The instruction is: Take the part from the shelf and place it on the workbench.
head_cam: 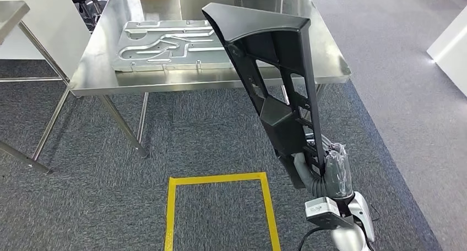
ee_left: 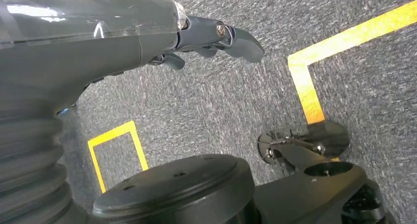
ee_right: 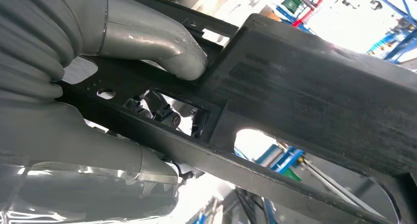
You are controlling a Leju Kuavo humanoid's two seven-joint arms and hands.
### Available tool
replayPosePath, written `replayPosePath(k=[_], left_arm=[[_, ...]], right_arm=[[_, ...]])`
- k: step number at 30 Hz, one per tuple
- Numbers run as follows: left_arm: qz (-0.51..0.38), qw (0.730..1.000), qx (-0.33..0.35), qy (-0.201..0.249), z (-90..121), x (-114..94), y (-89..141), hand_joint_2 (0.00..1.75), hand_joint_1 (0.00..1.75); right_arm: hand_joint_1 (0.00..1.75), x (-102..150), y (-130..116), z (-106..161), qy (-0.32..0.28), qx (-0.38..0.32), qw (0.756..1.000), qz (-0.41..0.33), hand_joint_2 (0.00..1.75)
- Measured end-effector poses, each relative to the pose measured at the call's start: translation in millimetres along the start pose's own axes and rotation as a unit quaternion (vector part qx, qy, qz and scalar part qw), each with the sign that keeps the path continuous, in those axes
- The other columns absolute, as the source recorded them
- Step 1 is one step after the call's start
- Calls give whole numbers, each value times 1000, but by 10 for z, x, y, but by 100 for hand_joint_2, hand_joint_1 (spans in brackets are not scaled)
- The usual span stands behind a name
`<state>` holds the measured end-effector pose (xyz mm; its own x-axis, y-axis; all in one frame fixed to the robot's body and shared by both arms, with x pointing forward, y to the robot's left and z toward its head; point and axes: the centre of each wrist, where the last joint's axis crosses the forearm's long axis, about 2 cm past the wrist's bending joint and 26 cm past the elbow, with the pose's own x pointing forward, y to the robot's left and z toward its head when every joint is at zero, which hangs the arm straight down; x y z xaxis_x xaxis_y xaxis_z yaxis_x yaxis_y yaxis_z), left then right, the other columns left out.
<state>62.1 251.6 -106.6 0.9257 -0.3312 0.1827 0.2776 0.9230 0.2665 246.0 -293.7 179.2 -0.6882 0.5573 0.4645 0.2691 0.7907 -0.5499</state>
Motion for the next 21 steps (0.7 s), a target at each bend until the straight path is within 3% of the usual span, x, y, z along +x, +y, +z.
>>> replayPosePath(k=[21], left_arm=[[7,1000,3,0,-6,28,18,175,0]], right_arm=[[175,-40,-6,43,3,5,1000,-6,175]])
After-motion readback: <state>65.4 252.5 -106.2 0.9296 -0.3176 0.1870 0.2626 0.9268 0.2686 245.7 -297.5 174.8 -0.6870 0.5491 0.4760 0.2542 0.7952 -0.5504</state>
